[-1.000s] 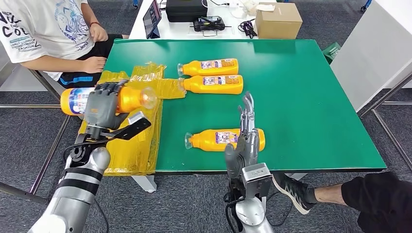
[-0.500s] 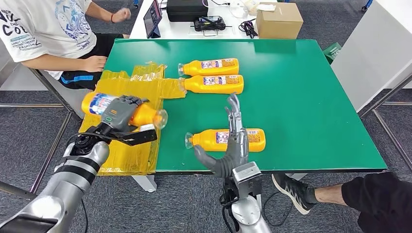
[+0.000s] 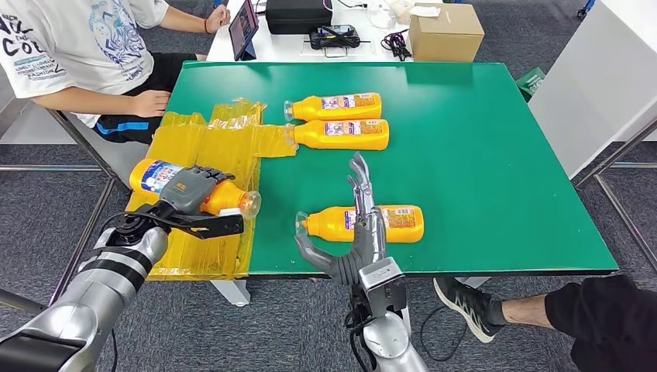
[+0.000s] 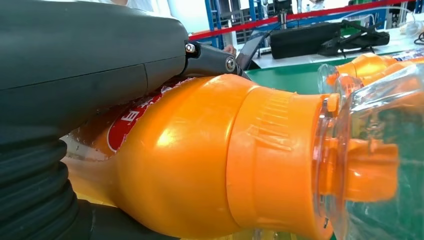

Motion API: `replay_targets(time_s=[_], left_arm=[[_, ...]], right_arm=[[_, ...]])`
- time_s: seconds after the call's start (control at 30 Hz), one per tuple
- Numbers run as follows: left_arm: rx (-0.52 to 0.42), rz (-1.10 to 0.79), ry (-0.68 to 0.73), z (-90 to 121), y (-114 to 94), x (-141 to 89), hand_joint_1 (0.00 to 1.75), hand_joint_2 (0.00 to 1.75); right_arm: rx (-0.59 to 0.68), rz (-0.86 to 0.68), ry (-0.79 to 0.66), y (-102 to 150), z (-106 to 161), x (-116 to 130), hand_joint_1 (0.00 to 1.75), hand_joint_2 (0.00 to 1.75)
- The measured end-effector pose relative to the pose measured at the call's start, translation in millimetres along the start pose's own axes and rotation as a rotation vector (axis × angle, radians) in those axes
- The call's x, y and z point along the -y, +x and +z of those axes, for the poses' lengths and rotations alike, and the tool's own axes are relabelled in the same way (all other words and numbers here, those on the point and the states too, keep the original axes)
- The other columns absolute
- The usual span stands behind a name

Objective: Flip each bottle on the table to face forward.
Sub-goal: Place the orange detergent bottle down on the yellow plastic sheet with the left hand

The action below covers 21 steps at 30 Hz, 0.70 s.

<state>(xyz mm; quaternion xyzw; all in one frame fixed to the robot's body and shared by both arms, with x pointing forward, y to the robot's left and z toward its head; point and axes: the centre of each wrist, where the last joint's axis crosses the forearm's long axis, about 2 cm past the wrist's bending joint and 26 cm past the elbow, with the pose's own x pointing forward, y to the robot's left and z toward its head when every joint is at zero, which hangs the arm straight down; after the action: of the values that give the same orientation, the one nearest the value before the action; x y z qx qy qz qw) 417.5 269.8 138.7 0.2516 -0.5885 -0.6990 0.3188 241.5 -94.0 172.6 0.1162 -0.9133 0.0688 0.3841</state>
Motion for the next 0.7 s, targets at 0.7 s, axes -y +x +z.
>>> replay_targets(time_s=[0.7], left_arm=[[-0.078,0.306,-0.257,37.3,-33.9,35.0,1.75,1.75]], right_arm=[[-0.08,-0.034,0.121,-14.9,1.5,-12.5,0.0,1.75]])
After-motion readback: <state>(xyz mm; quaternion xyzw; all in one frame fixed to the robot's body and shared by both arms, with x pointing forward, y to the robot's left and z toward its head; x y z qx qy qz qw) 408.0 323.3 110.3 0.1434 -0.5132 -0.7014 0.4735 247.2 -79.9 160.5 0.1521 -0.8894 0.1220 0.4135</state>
